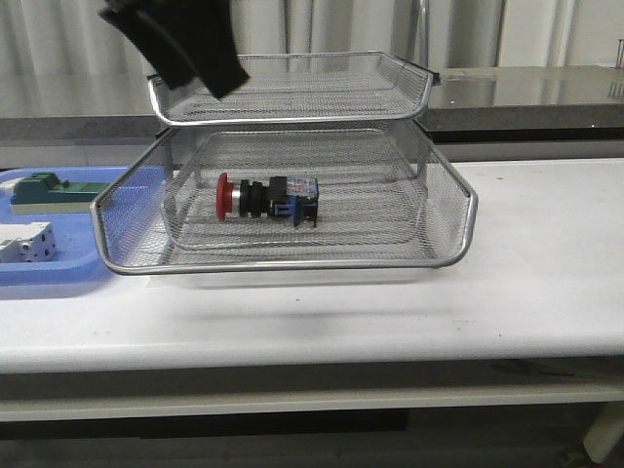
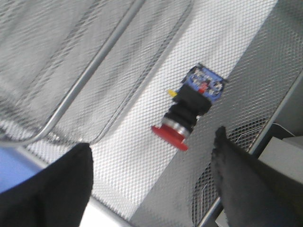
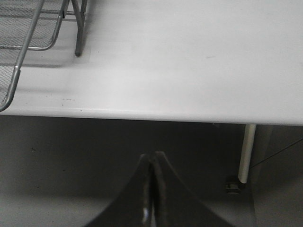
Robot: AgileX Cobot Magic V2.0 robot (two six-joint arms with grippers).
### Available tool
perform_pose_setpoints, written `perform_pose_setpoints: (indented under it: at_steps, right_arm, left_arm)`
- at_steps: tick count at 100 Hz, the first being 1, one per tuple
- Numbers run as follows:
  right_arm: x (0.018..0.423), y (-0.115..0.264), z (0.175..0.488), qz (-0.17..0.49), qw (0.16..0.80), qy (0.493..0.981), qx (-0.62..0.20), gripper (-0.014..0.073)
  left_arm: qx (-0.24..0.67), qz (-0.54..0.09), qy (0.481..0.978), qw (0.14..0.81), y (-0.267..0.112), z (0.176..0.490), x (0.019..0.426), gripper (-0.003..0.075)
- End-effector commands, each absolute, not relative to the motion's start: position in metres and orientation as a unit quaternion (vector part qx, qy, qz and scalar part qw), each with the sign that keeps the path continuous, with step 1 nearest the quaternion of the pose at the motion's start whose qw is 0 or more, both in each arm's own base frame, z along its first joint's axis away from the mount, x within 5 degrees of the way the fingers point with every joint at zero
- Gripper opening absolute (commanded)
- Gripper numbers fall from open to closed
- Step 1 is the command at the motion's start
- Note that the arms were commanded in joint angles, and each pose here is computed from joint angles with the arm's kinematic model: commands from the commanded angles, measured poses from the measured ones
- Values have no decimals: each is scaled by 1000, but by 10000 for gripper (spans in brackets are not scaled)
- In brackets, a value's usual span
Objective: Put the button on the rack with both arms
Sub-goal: 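Raise the left gripper away from the rack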
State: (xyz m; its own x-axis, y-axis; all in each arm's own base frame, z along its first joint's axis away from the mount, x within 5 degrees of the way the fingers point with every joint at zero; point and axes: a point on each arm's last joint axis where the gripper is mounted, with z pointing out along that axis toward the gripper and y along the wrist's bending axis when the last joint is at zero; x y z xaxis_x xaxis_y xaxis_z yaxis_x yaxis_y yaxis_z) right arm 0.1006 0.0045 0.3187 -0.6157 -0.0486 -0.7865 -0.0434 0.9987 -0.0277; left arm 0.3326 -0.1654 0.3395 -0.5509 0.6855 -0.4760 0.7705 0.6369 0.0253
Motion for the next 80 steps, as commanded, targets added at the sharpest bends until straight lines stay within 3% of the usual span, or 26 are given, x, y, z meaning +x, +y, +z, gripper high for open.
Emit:
perform_pose_setpoints:
  at_steps: [1,20,37,80]
  right_arm:
    - [104,4,334,-8,481,876,-26,-68]
    - [104,4,334,-8,481,876,-26,-68]
    - [104,4,334,-8,481,876,-26,-68]
    - [104,4,334,-8,481,876,-26,-68]
  left_arm:
    - [366,-102,883,275,-138,378,320,506]
    - [272,-85,905,317,-79,393,306,505]
    - [203,-72,905,368,-50,394,276,505]
    - [108,-49,815,567,-27,368,167,505]
